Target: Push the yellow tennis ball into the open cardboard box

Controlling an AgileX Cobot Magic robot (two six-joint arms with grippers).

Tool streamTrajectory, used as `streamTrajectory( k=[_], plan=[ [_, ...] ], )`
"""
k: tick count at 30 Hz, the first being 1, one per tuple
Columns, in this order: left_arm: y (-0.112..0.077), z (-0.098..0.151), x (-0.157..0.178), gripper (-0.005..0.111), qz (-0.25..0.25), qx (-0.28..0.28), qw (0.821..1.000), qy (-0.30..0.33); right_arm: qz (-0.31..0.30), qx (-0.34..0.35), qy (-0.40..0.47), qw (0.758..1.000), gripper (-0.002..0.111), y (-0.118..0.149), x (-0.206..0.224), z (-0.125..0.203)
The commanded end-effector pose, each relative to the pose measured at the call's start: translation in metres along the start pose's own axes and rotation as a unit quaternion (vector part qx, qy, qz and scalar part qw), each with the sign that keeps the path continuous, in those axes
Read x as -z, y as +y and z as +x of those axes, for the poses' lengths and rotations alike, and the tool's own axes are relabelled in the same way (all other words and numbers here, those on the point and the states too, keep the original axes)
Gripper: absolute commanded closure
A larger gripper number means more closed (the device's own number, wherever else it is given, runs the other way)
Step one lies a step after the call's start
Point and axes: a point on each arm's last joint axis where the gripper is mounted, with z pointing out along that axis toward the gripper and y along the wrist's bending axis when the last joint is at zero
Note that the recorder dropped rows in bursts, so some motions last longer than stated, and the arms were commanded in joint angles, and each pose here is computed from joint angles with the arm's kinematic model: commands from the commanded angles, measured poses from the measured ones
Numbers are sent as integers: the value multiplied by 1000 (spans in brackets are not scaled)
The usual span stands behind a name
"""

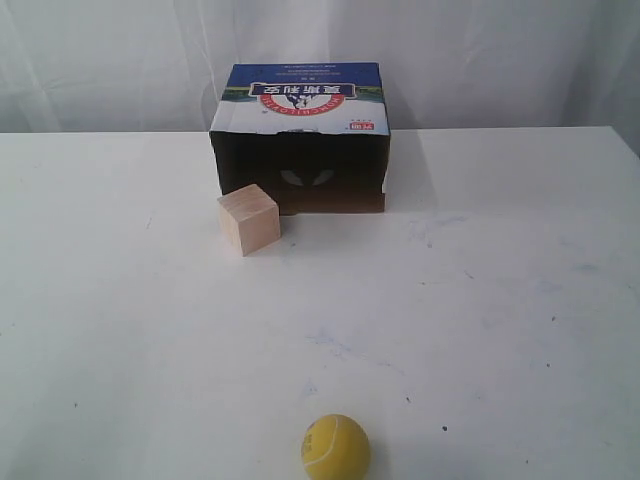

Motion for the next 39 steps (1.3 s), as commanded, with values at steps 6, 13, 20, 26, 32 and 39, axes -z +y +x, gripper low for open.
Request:
streamTrajectory(
  k=[6, 13, 20, 26, 32, 39],
  plan=[
    [0, 0, 0, 107, 0, 1, 1000, 0, 337, 12, 575, 745, 108, -104, -66, 191],
    [0, 1, 0, 107, -1, 1, 1000, 1, 270, 50, 839, 470, 108, -106, -10, 256],
    [0, 1, 0, 107, -1, 1, 1000, 1, -166, -157, 875, 427, 108, 55, -11, 275],
    [0, 1, 0, 107, -1, 1, 1000, 1, -290, -26, 850, 439, 108, 146, 26, 273],
    [0, 1, 0, 107, -1, 1, 1000, 1, -282, -3, 781, 557, 108, 163, 23, 299],
    [0, 1, 0, 107, -1, 1, 1000, 1, -343, -97, 829, 432, 108, 190, 62, 280]
  ],
)
